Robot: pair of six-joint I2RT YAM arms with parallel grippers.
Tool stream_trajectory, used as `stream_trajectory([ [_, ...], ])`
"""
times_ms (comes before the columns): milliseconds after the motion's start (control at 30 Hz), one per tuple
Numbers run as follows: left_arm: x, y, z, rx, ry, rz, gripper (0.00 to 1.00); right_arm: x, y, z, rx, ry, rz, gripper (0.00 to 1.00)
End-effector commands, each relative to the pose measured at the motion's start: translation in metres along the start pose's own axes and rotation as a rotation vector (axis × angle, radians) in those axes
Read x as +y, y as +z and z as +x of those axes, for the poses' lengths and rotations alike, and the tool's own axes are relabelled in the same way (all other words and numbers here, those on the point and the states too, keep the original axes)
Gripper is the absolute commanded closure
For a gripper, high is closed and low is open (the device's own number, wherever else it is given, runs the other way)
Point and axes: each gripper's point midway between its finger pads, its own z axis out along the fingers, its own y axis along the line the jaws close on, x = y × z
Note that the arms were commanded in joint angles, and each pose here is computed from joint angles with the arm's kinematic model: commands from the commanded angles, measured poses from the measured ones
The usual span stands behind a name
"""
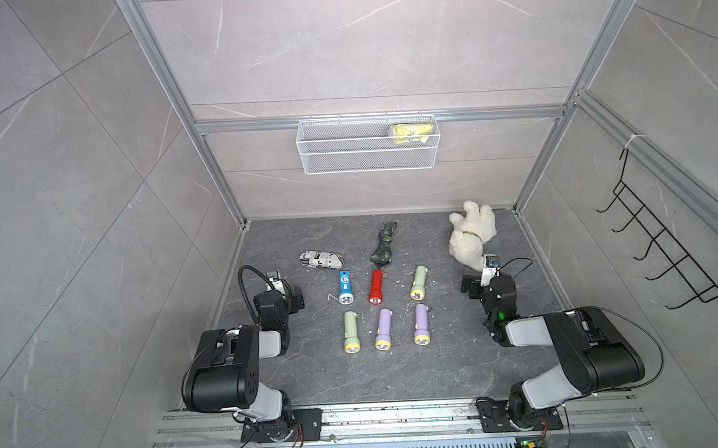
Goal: Close the plug at the bottom of the flashlight
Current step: Pick up the flashlight from the center of the board.
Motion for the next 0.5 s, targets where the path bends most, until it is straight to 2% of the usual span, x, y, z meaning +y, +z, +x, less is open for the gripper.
stream_trajectory([
  [0, -0.0005, 0.0019, -0.0185, -0.051, -0.019, 0.004, 0.0, 0.0015, -0.0006, 0.0008, -0.007, -0.007, -0.006, 0.0],
  [467, -0.0005, 0.0018, -0.0184, -0.052, -0.019, 0.005, 0.0, 0.0024, -0.0003, 0.0016, -0.001, -0.006, -0.01, 0.0],
])
